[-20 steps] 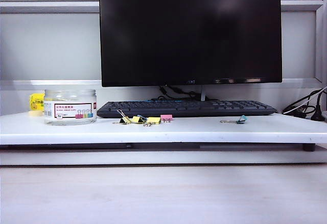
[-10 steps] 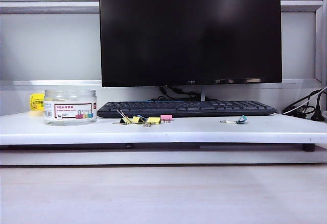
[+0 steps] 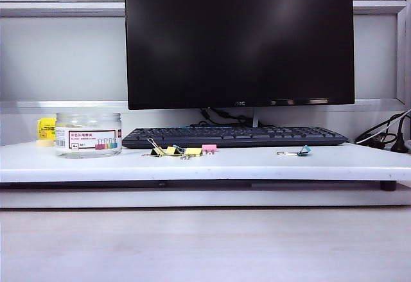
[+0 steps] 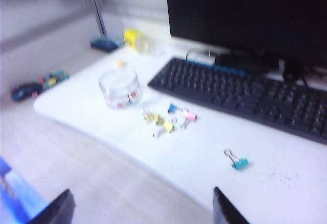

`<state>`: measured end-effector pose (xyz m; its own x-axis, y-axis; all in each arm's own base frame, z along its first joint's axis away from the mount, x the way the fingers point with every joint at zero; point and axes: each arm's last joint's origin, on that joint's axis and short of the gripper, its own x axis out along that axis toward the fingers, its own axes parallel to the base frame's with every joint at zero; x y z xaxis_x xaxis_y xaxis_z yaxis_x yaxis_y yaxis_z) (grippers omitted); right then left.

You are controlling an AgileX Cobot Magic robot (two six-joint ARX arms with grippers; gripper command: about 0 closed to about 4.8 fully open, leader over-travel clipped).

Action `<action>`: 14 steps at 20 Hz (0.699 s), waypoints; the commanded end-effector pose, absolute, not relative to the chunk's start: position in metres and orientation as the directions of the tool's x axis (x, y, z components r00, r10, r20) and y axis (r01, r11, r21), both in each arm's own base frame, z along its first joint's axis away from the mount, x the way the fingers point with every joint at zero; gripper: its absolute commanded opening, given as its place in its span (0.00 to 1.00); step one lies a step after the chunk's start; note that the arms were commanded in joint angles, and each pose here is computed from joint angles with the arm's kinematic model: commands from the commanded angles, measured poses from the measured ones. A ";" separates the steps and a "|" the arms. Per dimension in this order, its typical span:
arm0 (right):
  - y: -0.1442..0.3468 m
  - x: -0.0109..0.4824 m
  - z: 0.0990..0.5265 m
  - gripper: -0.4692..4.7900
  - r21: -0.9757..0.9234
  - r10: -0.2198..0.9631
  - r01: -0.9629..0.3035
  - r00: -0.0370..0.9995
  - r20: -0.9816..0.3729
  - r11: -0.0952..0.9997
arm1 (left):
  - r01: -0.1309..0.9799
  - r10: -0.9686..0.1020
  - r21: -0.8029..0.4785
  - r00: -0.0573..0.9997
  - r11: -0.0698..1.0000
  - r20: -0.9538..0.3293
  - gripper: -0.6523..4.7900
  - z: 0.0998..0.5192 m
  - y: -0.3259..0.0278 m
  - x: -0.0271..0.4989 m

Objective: Take the clips out of the round transparent plastic box and place them on the table.

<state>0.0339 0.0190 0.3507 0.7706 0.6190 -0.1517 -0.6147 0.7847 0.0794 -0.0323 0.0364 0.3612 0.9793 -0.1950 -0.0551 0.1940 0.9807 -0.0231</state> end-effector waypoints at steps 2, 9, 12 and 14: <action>0.016 0.015 0.320 0.75 0.066 0.569 -0.567 0.822 -0.010 0.821 | 0.301 -0.299 0.024 0.951 0.953 -0.078 0.44 0.342 0.018 -0.010; 0.014 0.019 0.287 0.37 0.085 0.512 -0.507 0.857 -0.053 0.857 | 0.261 -0.261 0.077 0.965 0.962 -0.016 0.44 0.325 -0.001 0.018; 0.011 0.023 0.284 0.24 0.082 0.408 -0.403 0.910 -0.067 0.912 | 0.239 -0.239 -0.018 0.971 0.971 -0.001 0.44 0.325 -0.001 0.020; 0.010 0.029 0.276 0.19 0.142 0.331 -0.317 0.939 -0.089 0.938 | 0.245 -0.241 -0.059 0.969 0.968 0.057 0.44 0.328 -0.003 0.023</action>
